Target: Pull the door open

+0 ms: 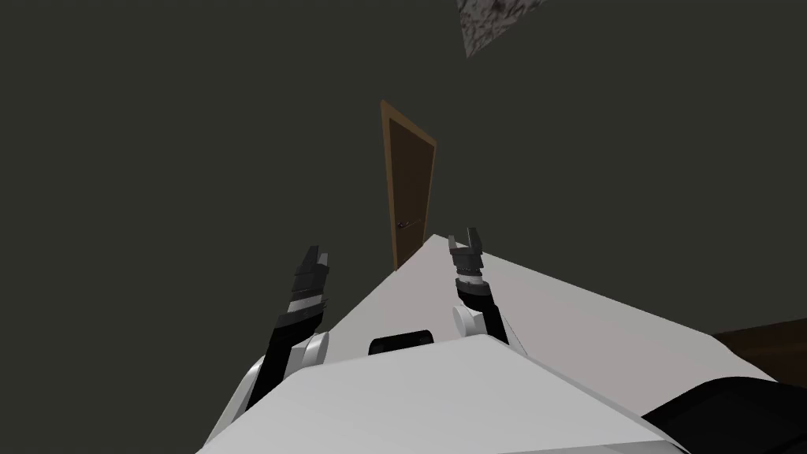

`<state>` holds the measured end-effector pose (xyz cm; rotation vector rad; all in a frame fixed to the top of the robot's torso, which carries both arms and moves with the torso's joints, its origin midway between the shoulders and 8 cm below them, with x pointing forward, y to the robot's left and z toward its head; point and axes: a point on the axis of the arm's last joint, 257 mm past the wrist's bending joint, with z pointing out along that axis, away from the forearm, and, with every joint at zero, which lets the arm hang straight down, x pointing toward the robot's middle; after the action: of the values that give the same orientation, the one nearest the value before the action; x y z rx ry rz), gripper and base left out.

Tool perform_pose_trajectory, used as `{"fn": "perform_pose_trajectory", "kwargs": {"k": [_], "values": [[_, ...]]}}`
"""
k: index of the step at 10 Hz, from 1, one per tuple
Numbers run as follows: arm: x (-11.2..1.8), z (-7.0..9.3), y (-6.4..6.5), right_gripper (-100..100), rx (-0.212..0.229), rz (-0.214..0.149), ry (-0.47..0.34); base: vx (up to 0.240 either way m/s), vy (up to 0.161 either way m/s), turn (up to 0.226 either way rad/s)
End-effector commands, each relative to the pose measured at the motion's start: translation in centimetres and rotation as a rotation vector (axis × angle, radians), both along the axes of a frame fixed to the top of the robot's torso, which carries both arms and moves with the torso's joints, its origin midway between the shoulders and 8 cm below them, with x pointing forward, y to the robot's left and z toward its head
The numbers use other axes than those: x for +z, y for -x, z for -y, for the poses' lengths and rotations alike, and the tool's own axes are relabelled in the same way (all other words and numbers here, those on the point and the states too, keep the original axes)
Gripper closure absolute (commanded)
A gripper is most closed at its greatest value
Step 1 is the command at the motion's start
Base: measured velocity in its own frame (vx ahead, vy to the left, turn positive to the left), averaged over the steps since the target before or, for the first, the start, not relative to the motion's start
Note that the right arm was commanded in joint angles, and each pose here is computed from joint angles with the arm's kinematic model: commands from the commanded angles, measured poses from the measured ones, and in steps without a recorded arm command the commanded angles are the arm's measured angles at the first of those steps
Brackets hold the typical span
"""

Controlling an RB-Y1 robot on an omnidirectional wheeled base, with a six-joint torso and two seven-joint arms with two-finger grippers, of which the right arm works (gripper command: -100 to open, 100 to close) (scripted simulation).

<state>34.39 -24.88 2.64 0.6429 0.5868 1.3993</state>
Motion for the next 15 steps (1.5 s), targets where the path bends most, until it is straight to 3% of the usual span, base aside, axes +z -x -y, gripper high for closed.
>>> {"fn": "perform_pose_trajectory", "kwargs": {"k": [1, 6, 15], "values": [[-1.0, -0.3, -0.7, -100, 0.019, -0.018, -0.002, 0.047, 0.012, 0.088], [-3.6, -1.1, -2.4, -100, 0.063, -0.065, -0.009, 0.083, -0.053, 0.097], [-10.7, -2.4, -6.3, -100, 0.153, -0.194, -0.021, 0.091, -0.059, 0.123]]}}
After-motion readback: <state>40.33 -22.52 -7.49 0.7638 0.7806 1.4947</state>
